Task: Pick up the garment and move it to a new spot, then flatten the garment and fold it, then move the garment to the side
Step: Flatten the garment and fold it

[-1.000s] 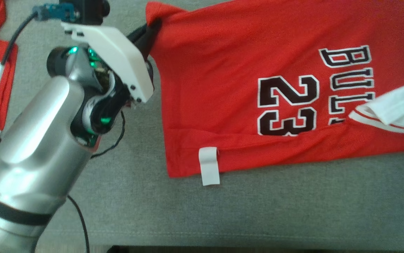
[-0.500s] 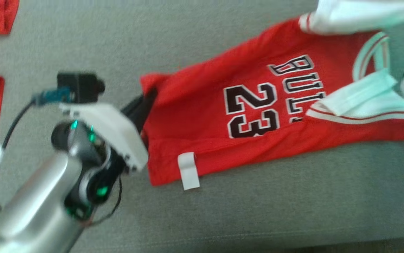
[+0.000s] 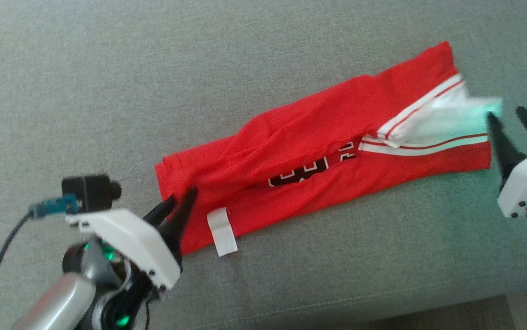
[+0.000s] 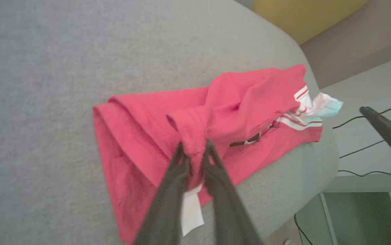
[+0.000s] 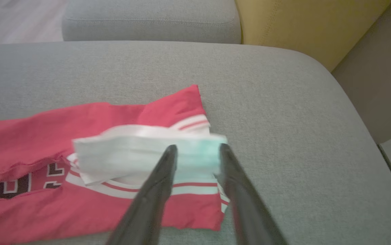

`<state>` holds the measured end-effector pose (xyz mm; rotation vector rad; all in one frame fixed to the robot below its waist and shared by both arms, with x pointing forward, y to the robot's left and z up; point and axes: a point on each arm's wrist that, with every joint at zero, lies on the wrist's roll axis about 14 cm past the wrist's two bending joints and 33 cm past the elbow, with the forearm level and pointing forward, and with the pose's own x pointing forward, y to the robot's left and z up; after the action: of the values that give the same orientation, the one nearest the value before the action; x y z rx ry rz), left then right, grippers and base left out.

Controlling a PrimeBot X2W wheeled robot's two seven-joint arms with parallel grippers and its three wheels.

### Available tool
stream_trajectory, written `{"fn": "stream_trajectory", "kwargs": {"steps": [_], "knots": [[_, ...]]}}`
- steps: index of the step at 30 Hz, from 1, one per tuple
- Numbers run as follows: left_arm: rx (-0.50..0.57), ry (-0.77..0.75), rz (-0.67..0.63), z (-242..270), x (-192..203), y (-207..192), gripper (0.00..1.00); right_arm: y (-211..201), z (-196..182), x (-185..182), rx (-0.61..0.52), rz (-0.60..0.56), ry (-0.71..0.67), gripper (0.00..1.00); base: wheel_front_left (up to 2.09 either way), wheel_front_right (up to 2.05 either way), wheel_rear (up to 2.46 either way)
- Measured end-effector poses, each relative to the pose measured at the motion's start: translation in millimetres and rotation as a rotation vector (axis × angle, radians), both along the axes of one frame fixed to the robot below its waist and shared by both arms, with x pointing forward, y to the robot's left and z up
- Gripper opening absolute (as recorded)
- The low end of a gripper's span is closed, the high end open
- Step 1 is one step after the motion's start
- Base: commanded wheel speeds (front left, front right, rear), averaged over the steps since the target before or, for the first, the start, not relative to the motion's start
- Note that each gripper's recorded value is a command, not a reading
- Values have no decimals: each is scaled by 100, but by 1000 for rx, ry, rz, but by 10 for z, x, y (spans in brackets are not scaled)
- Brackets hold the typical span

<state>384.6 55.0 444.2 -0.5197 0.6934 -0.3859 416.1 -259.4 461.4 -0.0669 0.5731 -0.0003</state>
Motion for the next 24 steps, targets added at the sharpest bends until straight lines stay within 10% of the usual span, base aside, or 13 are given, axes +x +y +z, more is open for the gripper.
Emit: {"fn": "stream_trajectory", "kwargs": {"steps": [12, 24], "knots": [[180, -300, 326, -79, 177, 521, 100, -55, -217, 239, 1, -49, 92, 100, 0, 0, 0], [298, -502, 360, 3, 223, 582, 100, -66, -973, 288, 26, -38, 483, 100, 0, 0, 0]]}}
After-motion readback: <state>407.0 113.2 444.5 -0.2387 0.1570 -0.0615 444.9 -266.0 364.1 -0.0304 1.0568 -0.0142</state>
